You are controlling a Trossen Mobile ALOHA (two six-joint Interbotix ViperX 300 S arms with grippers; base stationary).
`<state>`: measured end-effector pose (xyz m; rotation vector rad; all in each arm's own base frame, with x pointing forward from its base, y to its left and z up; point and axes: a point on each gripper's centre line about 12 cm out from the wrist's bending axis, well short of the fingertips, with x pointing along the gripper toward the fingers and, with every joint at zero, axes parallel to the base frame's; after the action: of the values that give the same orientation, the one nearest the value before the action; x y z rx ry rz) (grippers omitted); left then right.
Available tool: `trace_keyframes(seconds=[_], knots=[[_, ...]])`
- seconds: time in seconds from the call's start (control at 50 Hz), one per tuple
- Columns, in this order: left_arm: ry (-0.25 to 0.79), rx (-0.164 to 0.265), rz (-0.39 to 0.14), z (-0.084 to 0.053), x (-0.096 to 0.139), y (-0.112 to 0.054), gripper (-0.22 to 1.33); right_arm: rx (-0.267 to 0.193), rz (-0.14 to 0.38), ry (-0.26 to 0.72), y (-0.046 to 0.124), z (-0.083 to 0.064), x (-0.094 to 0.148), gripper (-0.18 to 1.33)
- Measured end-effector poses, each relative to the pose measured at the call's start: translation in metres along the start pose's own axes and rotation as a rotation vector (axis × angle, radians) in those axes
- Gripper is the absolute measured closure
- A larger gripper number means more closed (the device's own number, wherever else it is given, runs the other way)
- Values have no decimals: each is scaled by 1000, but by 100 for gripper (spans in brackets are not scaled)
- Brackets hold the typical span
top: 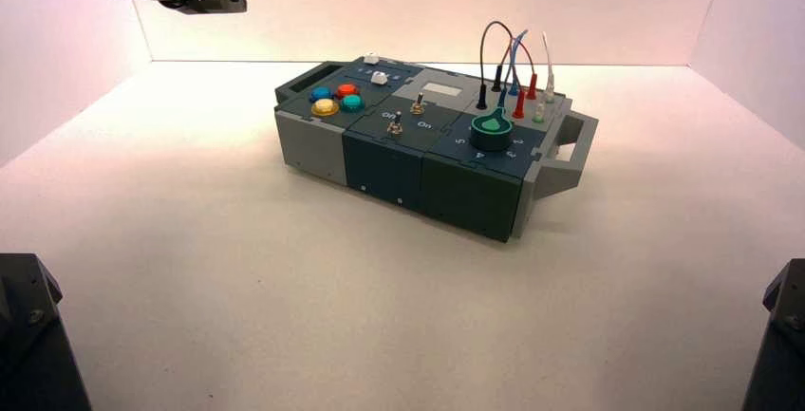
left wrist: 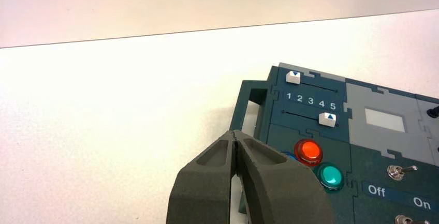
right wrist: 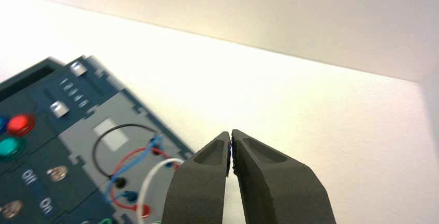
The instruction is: Move the right gripper to the right.
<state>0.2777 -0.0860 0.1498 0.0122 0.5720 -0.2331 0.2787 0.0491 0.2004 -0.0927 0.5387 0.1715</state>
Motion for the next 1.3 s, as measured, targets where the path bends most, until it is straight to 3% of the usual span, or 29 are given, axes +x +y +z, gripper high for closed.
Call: trace_keyframes(seconds=[0.24,0.68,1.3], knots=[[-3,0,0,1,0,0,127,50,-88,-43,-24,-4,-15,120],[0,0,0,0,0,0,128,120,-189,-22,-54,-17,-20,121],[-9,0,-1,2,-1,0,128,150,-209,-10,-59,-23,-22,121]])
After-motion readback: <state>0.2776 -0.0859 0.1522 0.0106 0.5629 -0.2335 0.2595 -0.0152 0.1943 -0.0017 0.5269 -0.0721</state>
